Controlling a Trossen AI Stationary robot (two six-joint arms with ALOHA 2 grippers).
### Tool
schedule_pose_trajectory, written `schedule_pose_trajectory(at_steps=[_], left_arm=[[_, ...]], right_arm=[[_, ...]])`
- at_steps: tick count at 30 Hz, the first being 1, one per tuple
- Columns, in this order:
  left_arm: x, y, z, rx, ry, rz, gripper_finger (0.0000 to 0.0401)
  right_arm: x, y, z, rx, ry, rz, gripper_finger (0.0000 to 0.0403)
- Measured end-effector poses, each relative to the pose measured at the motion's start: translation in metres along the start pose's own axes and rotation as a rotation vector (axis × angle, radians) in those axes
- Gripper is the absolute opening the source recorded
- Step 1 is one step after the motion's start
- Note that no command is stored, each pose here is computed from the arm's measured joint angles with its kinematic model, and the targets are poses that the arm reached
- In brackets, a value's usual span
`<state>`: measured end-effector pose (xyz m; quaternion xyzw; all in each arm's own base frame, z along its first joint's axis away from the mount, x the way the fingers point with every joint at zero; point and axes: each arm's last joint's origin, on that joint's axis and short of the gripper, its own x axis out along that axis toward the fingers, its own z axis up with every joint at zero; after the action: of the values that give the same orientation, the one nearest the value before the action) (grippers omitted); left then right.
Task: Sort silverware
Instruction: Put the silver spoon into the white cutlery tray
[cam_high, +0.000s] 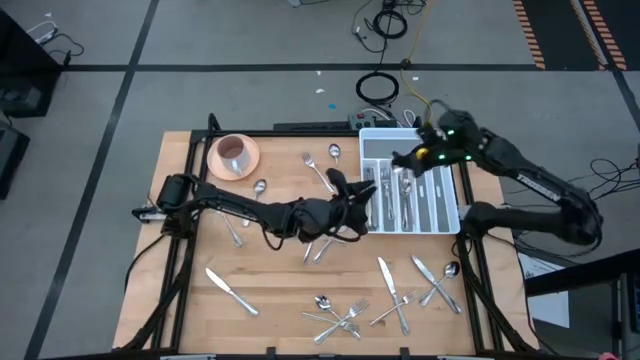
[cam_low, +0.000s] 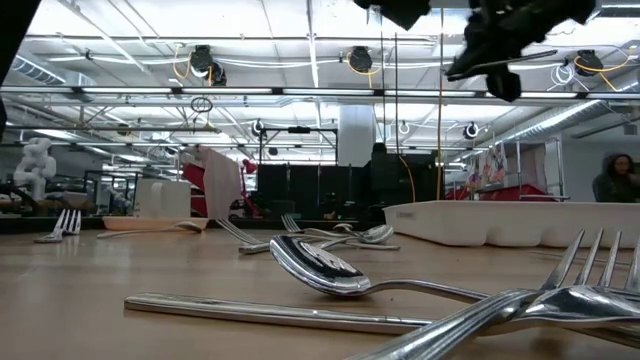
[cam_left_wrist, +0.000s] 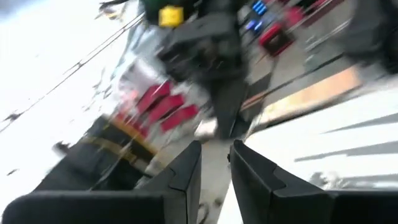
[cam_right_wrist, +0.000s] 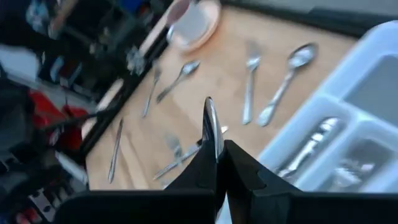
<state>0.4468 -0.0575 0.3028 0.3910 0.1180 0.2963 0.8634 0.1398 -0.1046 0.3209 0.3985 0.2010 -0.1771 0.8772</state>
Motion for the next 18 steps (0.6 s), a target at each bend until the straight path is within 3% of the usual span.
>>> schedule_pose_trajectory(at_steps=[5,11,14,18], left_arm=[[-0.008,-0.004,0.005,-0.016,0.04,0.033,0.009],[-0.017,0.012,0.011,-0.244,0.001,-0.036,0.0091],[-0.022,0.025,0.015,-0.345,-0.011,-0.078,0.0091],[-0.027,0.034,0.016,-0.36,0.004,-0.09,0.0091]], right_arm=[[-0.022,-0.039,-0.021,0.072,-0.039,0.067,0.0],[-0.013,-0.077,-0.046,0.2,0.004,0.226,0.0],[-0.005,-0.092,-0.054,0.231,-0.006,0.215,0.0],[0.005,-0.112,-0.064,0.257,-0.04,0.149,0.0]])
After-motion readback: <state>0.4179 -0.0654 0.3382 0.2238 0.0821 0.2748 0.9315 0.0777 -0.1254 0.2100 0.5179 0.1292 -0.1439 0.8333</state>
